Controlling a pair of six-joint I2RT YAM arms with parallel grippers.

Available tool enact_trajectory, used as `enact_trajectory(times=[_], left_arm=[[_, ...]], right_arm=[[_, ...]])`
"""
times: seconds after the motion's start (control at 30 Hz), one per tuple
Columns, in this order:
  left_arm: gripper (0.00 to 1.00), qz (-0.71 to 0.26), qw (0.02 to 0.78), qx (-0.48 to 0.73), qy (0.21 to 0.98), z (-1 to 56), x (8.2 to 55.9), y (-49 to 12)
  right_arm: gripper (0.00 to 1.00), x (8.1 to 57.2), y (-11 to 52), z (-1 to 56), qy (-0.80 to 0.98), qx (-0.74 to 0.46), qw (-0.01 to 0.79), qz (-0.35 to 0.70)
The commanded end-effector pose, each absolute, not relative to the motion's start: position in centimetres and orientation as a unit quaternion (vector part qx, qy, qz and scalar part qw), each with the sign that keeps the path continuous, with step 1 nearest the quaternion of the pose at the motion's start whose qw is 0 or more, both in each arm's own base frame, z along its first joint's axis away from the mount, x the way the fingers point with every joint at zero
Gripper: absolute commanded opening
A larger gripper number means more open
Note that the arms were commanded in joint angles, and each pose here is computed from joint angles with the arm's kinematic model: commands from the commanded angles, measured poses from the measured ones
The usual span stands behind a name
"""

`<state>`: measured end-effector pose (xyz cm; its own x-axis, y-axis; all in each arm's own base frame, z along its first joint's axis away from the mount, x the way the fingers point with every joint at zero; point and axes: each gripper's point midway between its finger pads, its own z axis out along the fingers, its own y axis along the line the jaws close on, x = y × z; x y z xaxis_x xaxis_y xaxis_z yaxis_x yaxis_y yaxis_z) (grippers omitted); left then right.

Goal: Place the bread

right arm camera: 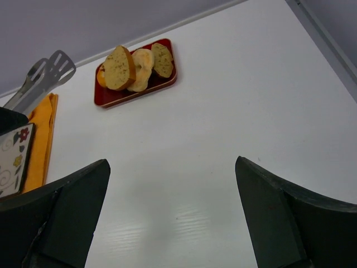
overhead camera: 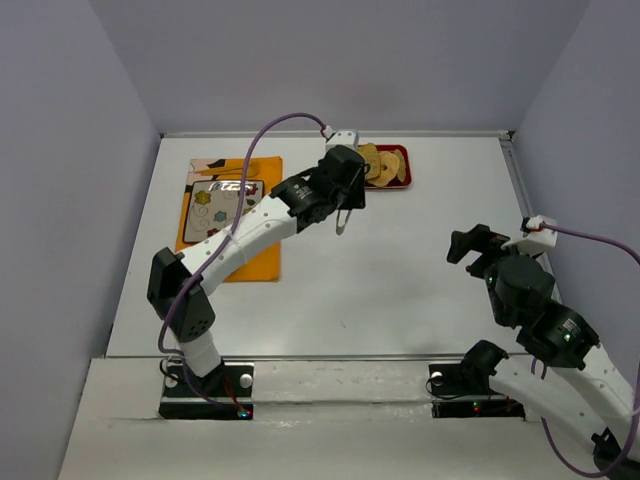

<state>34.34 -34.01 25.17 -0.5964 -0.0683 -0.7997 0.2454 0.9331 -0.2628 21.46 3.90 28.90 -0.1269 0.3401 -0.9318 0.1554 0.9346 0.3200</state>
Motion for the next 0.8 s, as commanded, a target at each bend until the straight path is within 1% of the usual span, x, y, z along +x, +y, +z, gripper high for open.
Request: enact_trajectory(times=[0.0, 0.07, 0.13, 0.2, 0.23, 0.3, 0.4, 0.6, 0.77], left_arm=[[0.56, -0.204, 0.421, 0.077, 0.88, 23.7, 36.6, -33.0], [0.56, -0.227, 0.417, 0.077, 0.877, 23.9, 38.2, -32.4], [0.56, -0.266, 0.404, 0.095, 0.87, 24.0, 38.5, -32.8], [0.57, -0.28, 0.407, 0.096, 0.864, 24.1, 40.3, -32.3], [0.57, -0.287, 0.394, 0.096, 0.868, 23.1, 41.2, -32.0], [0.56, -0.313, 0.38, 0.115, 0.863, 23.3, 41.6, -32.5], [0.56, -0.34, 0.357, 0.132, 0.86, 22.0, 42.5, -32.8], [0.56, -0.376, 0.305, 0.119, 0.867, 19.1, 44.0, -32.5], [0.57, -0.363, 0.304, 0.099, 0.875, 18.2, 44.6, -31.4]], right_arm=[[1.0, 22.0, 3.3, 29.9, 0.73, 0.188, 0.655, 0.061], [1.0, 22.3, 3.4, 29.6, 0.733, 0.187, 0.652, 0.052], [1.0, 22.5, 3.4, 29.3, 0.737, 0.185, 0.649, 0.042], [1.0, 22.9, 3.5, 28.8, 0.743, 0.183, 0.643, 0.024], [1.0, 23.1, 3.5, 28.8, 0.743, 0.186, 0.643, 0.021], [1.0, 23.4, 3.6, 28.6, 0.744, 0.19, 0.64, 0.013], [1.0, 23.8, 3.9, 28.3, 0.749, 0.189, 0.635, 0.006], [1.0, 24.1, 3.9, 28.4, 0.747, 0.199, 0.635, 0.0], [1.0, 24.0, 3.7, 28.7, 0.742, 0.205, 0.638, 0.003]])
